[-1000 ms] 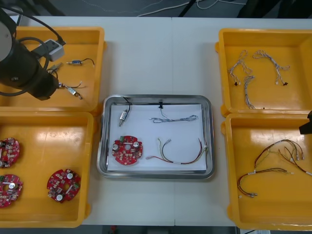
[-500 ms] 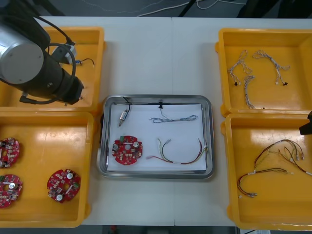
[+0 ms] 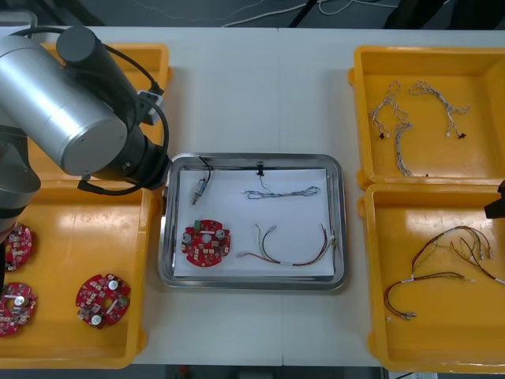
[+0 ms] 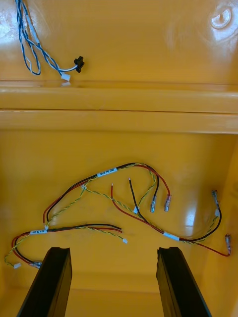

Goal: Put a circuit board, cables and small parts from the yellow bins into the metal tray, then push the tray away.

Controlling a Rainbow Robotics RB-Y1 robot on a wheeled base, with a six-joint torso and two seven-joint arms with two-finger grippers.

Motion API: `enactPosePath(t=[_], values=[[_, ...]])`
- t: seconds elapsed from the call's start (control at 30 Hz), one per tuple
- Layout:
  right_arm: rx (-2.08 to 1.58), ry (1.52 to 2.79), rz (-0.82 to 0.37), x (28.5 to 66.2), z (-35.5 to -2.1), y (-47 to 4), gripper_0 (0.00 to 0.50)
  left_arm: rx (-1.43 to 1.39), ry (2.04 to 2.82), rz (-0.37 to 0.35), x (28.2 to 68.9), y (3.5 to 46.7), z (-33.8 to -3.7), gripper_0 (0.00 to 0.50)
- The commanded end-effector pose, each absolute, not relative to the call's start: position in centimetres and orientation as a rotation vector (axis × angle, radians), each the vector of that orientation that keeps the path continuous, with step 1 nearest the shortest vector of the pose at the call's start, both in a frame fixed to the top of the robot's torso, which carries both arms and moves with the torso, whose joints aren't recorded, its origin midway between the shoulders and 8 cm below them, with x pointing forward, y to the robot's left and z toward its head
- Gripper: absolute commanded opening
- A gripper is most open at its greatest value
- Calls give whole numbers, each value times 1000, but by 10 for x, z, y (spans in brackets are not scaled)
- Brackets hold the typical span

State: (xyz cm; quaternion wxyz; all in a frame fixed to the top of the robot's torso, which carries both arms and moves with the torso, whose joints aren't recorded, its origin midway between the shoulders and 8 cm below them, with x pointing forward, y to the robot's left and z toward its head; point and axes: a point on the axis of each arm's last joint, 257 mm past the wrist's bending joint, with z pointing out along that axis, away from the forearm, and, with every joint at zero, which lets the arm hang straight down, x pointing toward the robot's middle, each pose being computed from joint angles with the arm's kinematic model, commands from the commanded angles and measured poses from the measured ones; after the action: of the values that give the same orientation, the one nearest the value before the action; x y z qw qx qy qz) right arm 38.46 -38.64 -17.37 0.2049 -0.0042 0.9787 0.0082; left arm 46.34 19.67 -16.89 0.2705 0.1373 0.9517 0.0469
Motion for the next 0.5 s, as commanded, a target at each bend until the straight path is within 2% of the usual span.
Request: enactPosePath(t=[0.03,0.5], values=[[1,2724,15,382,-170,-392,500,304,2525,58,455,160,-162,0],[1,2724,15,382,-170,-392,500,343,2527,57,440,122,-179,0]])
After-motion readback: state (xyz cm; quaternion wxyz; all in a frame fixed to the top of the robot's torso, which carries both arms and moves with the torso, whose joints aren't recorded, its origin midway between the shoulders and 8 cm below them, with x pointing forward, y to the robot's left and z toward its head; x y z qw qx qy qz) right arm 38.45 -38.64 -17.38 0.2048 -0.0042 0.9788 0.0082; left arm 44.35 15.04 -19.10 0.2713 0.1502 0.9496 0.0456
